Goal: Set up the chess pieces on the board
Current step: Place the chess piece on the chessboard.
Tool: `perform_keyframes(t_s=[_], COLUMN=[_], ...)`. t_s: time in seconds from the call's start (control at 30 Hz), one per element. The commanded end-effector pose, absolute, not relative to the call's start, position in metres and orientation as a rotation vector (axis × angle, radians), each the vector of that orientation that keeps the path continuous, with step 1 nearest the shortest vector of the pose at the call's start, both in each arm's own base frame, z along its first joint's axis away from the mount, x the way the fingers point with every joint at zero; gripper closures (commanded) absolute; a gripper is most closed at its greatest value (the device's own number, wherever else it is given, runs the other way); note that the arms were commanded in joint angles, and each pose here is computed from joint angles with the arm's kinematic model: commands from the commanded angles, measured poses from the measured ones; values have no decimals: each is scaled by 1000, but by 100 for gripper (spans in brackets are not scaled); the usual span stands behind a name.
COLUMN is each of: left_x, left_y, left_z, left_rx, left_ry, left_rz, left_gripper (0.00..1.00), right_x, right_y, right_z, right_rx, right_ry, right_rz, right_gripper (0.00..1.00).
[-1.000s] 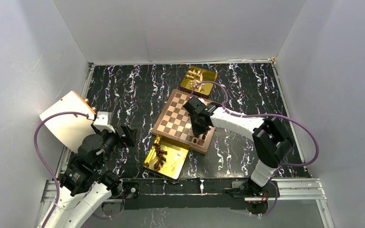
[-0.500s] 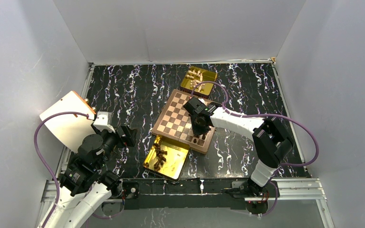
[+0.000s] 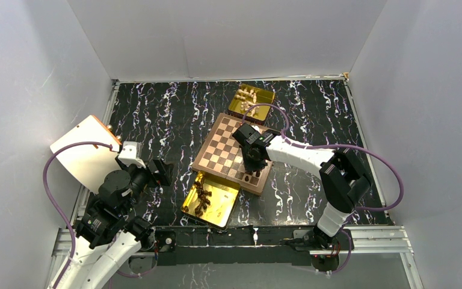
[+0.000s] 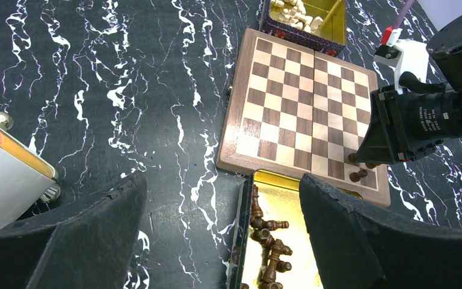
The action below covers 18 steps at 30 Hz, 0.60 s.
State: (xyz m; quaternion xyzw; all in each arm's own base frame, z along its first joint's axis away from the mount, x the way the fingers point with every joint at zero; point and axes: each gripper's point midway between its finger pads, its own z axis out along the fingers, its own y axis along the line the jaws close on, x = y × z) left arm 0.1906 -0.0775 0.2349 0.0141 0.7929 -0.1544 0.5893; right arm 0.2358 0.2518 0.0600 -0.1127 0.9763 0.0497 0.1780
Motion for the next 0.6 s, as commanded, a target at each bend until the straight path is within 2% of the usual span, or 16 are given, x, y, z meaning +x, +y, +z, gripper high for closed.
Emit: perform_keyframes(t_s=[0.0,0.4,0.57], left_x=[193,193,194], left_y=[-77,-78,-79], left_z=[236,235,235], left_rx=[31,39,42], left_ry=[1841,1850,1848], left_rz=[-351,-352,-356], left_gripper=[6,6,6], right_x=[245,248,240], right_y=[258,261,279], right_z=[82,117,140], right_rx=[-295,-294,-325], right_ry=[2712,2665,2632], right_rz=[179,223,391], right_gripper=[67,67,66])
